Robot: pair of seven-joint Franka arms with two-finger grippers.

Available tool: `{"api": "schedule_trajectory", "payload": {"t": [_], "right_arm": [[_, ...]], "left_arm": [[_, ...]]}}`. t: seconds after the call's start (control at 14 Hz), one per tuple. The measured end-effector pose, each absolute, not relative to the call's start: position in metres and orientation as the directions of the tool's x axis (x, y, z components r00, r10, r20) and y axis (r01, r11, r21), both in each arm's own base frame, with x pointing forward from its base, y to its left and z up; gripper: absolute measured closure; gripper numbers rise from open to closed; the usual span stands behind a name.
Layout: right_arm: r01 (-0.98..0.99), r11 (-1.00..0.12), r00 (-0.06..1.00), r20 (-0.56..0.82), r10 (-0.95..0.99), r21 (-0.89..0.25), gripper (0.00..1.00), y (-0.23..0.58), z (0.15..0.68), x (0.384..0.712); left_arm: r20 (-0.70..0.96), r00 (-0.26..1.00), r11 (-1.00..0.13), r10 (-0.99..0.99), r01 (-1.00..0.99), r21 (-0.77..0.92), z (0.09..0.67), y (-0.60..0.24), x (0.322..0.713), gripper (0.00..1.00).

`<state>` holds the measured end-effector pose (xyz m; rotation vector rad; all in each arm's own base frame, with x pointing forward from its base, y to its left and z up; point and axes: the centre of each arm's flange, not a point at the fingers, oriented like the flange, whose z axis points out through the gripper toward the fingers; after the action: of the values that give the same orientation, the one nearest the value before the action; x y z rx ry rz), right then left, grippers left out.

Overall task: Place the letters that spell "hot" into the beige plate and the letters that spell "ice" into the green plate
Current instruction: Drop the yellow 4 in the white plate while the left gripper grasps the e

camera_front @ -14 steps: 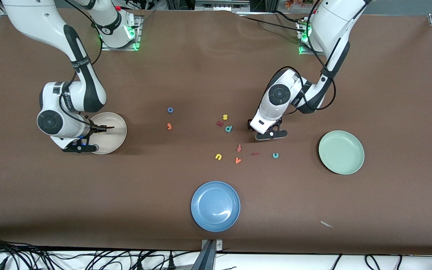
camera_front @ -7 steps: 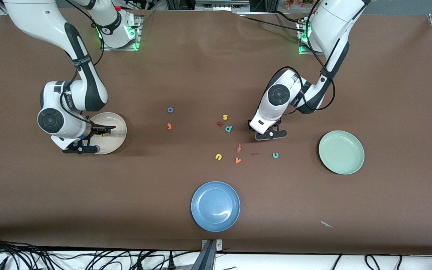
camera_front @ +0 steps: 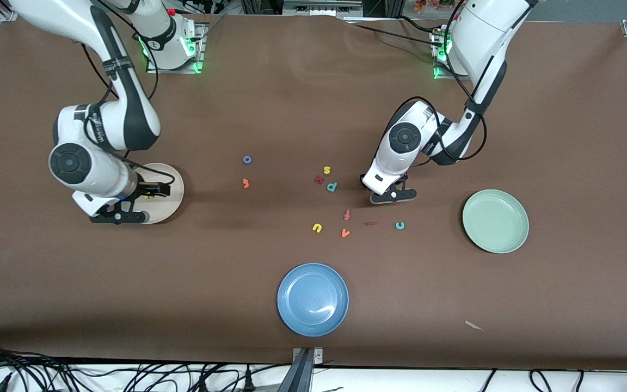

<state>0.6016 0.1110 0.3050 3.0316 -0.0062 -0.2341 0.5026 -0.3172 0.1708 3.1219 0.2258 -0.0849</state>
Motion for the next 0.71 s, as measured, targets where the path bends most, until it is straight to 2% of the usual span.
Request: {"api": "schedule_trajectory", "payload": {"t": [0.07, 0.36, 0.71], "right_arm": [[-0.011, -0.995, 0.988, -0.154, -0.027, 0.1, 0.0, 0.124, 0.306, 0.6], [-0.043, -0.994, 0.988, -0.145, -0.057, 0.098, 0.0, 0.144, 0.311, 0.597], [-0.113, -0.989, 0.981, -0.148, -0.126, 0.096, 0.0, 0.19, 0.318, 0.582]], "left_arm": [[-0.055, 0.988, -0.99, 0.143, 0.144, 0.005, 0.171, -0.317, 0.503, 0.57], [-0.057, 0.988, -0.99, 0.143, 0.144, 0.004, 0.172, -0.317, 0.503, 0.59], [-0.057, 0.988, -0.99, 0.143, 0.144, 0.004, 0.172, -0.318, 0.503, 0.69]]}}
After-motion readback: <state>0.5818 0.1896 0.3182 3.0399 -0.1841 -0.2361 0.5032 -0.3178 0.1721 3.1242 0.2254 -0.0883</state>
